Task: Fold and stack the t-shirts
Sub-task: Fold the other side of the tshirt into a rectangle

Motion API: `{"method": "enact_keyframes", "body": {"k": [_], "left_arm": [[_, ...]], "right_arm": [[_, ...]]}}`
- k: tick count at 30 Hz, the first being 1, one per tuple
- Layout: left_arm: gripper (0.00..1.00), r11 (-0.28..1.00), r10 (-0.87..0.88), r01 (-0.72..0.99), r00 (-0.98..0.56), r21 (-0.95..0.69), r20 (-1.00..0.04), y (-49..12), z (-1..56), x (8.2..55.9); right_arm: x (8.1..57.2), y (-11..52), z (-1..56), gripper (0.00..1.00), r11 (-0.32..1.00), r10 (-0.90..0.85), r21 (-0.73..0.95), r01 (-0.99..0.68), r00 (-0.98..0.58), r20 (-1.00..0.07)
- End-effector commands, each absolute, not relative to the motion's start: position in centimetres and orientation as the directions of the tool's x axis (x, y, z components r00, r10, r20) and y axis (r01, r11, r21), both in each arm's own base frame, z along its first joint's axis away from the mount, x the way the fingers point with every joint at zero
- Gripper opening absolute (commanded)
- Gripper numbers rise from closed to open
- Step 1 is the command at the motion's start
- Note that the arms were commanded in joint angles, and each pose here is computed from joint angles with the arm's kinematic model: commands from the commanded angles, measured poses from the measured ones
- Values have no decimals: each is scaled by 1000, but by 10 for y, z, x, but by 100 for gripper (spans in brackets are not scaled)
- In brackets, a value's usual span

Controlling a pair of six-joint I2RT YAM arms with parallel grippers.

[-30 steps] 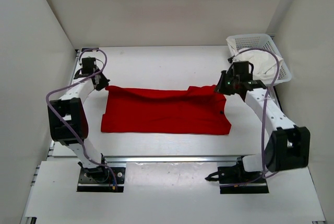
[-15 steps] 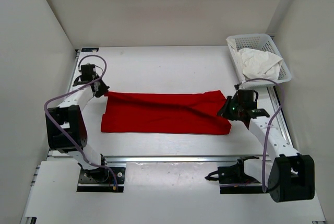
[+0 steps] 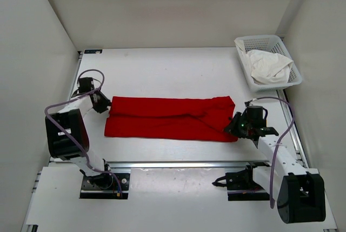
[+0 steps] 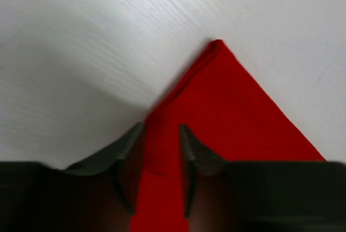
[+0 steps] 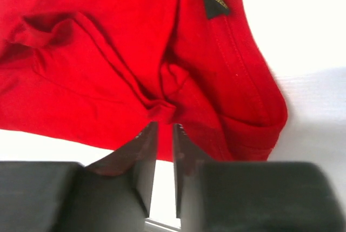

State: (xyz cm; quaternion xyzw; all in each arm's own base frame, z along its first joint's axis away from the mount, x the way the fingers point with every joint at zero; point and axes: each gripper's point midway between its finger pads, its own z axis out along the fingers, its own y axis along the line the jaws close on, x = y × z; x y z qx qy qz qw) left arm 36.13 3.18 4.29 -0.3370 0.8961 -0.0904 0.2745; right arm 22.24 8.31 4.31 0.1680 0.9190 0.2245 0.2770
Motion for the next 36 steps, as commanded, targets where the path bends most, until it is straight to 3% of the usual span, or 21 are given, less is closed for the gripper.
{"method": "enact_keyframes", "body": {"k": [1,4,7,8,10,12,14,15,18,25,28,30,36], "left_arm": [[45,688,-725,-560,-522,-461,-448,39,72,368],[45,664,-744,-565,-426,-490,-516,50,98,370],[45,699,-709,-509,-400,-503,-580,36,116,374],[43,731,-679,-465,-422,-499,-601,20,122,380],[41,768,-640,-410,-468,-492,-609,-8,123,386],[40,803,-590,-320,-540,-502,-600,-53,118,386],[39,823,-551,-261,-580,-504,-599,-81,115,382],[38,837,-522,-227,-601,-497,-605,-96,113,378],[37,859,-458,-150,-652,-490,-604,-128,106,361],[36,851,-431,-91,-682,-517,-591,-148,98,342],[37,845,-436,-92,-690,-527,-578,-148,94,340],[36,842,-436,-89,-692,-532,-575,-148,92,338],[35,829,-442,-75,-694,-554,-568,-155,95,339]], "right_arm": [[237,79,64,18,857,427,494,147,-740,-520],[250,81,93,29,878,402,467,109,-700,-591],[263,102,111,29,897,340,441,29,-683,-646],[272,114,116,25,901,305,434,-19,-685,-662],[288,131,105,0,903,252,426,-61,-727,-639],[310,149,112,0,888,217,439,-139,-714,-665],[323,157,103,7,881,203,446,-158,-725,-658],[335,163,106,18,875,187,446,-190,-716,-673],[348,173,102,35,864,158,446,-233,-717,-680],[344,188,72,42,826,119,507,-247,-802,-586],[337,194,62,40,818,91,512,-263,-820,-566],[329,199,64,20,805,82,529,-270,-831,-550],[302,201,69,1,833,69,487,-261,-825,-561]]}}
